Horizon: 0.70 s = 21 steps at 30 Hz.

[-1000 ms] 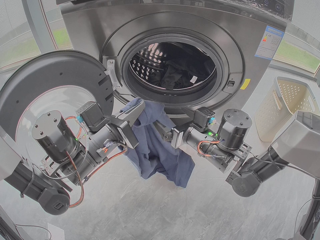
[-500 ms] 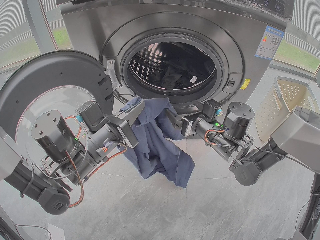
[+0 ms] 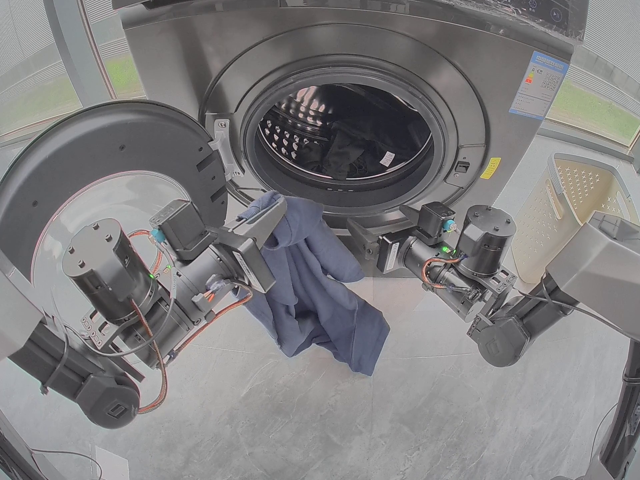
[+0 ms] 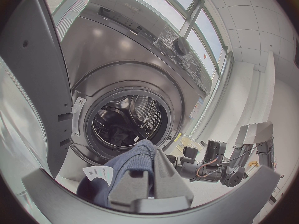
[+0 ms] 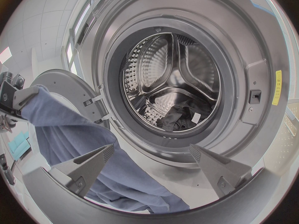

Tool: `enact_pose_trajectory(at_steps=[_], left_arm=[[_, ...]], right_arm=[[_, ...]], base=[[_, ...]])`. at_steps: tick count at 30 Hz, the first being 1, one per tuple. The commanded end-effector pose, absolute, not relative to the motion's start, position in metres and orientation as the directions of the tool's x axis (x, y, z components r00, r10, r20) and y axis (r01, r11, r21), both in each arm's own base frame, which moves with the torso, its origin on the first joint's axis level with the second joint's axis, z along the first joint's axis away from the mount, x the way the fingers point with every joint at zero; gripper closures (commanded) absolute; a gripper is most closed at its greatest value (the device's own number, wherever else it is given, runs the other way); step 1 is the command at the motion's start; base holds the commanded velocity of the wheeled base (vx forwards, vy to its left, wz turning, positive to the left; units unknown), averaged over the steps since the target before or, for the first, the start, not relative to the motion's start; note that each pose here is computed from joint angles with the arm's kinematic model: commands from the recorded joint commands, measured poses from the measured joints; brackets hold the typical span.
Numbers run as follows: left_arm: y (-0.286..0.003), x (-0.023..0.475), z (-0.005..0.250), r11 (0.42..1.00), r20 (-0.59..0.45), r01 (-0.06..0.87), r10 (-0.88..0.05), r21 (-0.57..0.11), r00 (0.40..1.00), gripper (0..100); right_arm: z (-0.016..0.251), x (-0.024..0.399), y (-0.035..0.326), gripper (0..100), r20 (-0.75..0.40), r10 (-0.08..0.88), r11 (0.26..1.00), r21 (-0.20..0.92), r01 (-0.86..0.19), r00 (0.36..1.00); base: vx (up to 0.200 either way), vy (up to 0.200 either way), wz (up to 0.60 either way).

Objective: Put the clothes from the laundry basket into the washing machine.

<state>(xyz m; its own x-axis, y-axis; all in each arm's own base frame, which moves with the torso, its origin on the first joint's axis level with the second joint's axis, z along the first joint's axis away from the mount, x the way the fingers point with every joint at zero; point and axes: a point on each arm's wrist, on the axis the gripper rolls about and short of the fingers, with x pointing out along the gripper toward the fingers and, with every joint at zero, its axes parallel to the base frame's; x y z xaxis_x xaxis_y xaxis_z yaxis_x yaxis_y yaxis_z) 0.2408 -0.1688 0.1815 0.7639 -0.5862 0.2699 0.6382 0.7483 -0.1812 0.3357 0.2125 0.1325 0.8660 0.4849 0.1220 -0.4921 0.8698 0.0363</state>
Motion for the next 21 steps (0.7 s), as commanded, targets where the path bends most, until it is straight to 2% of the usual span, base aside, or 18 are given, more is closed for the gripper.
enact_pose_trajectory(at_steps=[1,7,17,21], left_arm=[[-0.172,0.237,0.182,0.737,0.272,0.652,-0.599,-0.181,0.753,100],[-0.175,0.233,0.185,0.720,0.293,0.672,-0.613,-0.176,0.734,100],[-0.175,0.234,0.188,0.717,0.315,0.675,-0.609,-0.175,0.728,100],[-0.175,0.235,0.190,0.717,0.322,0.675,-0.606,-0.174,0.727,100]], right_arm=[[0.126,0.344,0.223,0,0.127,0.488,0.867,0.038,-0.496,0.863],[0.110,0.346,0.244,0,0.112,0.524,0.847,0.041,-0.530,0.845],[0.103,0.297,0.282,0,0.061,0.641,0.763,0.048,-0.644,0.765],[0.105,0.291,0.286,0,0.063,0.653,0.753,0.050,-0.656,0.755]], base=[[0.000,0.000,0.00],[0.000,0.000,0.00],[0.000,0.000,0.00],[0.000,0.000,0.00]])
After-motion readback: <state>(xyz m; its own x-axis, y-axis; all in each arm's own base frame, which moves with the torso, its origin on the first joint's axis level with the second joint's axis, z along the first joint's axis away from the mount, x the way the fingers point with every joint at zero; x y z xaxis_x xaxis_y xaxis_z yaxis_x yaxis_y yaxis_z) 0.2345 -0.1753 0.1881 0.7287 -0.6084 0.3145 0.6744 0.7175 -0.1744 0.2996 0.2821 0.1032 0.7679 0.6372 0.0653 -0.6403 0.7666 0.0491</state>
